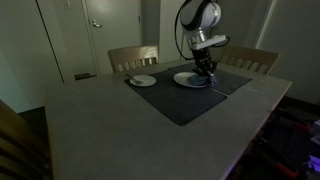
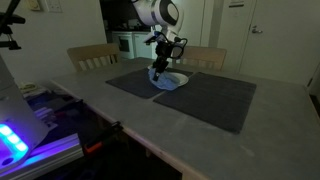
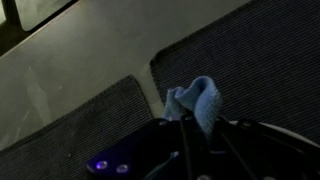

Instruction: Use the blue towel to wipe the white plate on the right

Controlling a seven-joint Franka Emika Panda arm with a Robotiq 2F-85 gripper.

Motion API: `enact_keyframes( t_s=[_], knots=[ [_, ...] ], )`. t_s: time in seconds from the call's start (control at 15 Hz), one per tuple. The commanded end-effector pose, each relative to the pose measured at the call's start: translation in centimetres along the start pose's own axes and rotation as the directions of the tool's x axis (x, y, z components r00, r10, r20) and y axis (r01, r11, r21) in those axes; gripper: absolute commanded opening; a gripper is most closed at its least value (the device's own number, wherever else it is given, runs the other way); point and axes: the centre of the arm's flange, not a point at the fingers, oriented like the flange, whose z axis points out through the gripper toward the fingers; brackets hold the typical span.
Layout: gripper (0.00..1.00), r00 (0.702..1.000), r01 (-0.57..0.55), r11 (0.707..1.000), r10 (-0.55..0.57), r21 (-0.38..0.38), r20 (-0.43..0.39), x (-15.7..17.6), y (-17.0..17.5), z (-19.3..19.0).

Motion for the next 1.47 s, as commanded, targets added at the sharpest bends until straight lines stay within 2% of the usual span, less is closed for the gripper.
enact_keyframes(
  t_s=[0.0,0.4,0.6,0.87,1.07,1.13,1.4],
  knots=[
    [0.02,0.999,0.005,0.999,-0.007,0.052,0.05,0.6,-1.4,-0.1],
    [0.02,1.0,0.005,0.982,-0.006,0.187,0.002,1.5,-2.8,-0.6],
    [0.02,0.999,0.015,0.973,-0.004,0.231,-0.044,1.8,-3.2,-1.4],
    [0.02,0.994,0.028,0.954,0.006,0.299,-0.111,3.0,-4.5,-2.8],
    [0.02,0.991,0.01,0.928,0.04,0.372,-0.126,3.5,-5.6,-2.7],
    [0.02,0.99,0.003,0.923,0.052,0.385,-0.132,3.7,-5.7,-2.5],
    [0.02,0.971,-0.007,0.94,0.088,0.341,-0.224,4.6,-3.8,-3.3]
  ],
)
